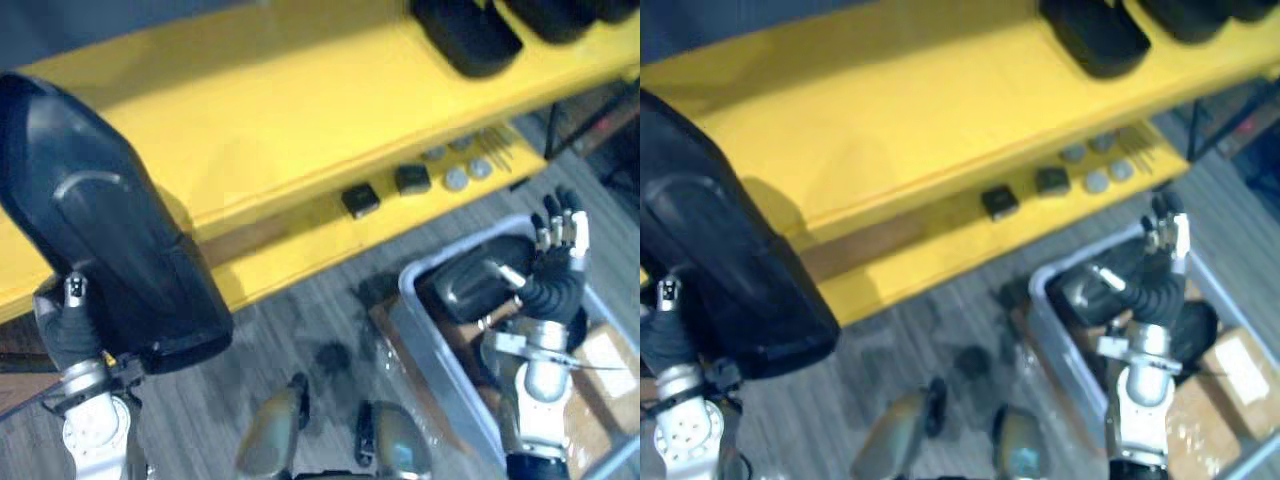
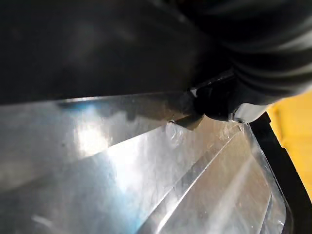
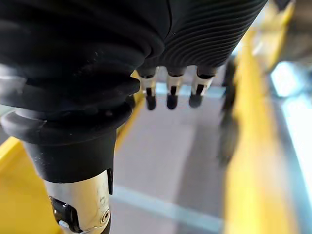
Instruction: Walk over and take plastic housings, then place them on the shelf
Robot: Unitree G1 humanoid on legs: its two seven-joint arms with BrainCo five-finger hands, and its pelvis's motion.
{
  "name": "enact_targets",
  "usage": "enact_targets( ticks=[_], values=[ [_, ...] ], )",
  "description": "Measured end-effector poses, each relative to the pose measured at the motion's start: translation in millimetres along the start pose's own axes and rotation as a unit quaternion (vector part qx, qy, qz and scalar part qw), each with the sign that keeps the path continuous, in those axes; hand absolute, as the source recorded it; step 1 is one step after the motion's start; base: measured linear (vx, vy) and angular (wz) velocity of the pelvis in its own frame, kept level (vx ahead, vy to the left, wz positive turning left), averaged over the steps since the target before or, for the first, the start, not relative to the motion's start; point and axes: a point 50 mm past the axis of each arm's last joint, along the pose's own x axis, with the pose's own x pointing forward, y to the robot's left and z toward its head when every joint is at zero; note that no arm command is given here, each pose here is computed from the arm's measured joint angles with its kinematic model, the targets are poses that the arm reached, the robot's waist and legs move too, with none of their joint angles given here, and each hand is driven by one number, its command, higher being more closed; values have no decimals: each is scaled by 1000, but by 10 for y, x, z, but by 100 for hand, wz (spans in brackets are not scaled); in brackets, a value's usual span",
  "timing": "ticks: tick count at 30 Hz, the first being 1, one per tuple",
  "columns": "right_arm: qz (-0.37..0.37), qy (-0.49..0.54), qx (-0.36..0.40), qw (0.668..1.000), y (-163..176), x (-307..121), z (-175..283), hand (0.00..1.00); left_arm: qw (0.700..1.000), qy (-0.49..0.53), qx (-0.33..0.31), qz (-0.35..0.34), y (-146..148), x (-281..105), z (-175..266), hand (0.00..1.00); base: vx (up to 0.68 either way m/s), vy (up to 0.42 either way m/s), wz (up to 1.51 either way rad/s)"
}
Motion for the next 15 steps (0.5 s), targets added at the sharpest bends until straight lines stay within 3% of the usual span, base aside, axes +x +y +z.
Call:
enact_targets(
  ticks=[5, 10, 15],
  values=[
    [150, 29, 128, 980, 494, 155, -171, 0, 999, 8, -25, -34, -217, -28, -25, 100, 246, -263, 111],
    [264, 43, 194, 944, 916, 134, -218, 0, 998, 37, -36, -47, -372, -145, -85, 100, 132, -173, 59],
    [292, 44, 223, 929, 1146, 86, -171, 0, 995, 39, -49, -77, -548, -137, -71, 100, 39, 16, 68]
  ],
)
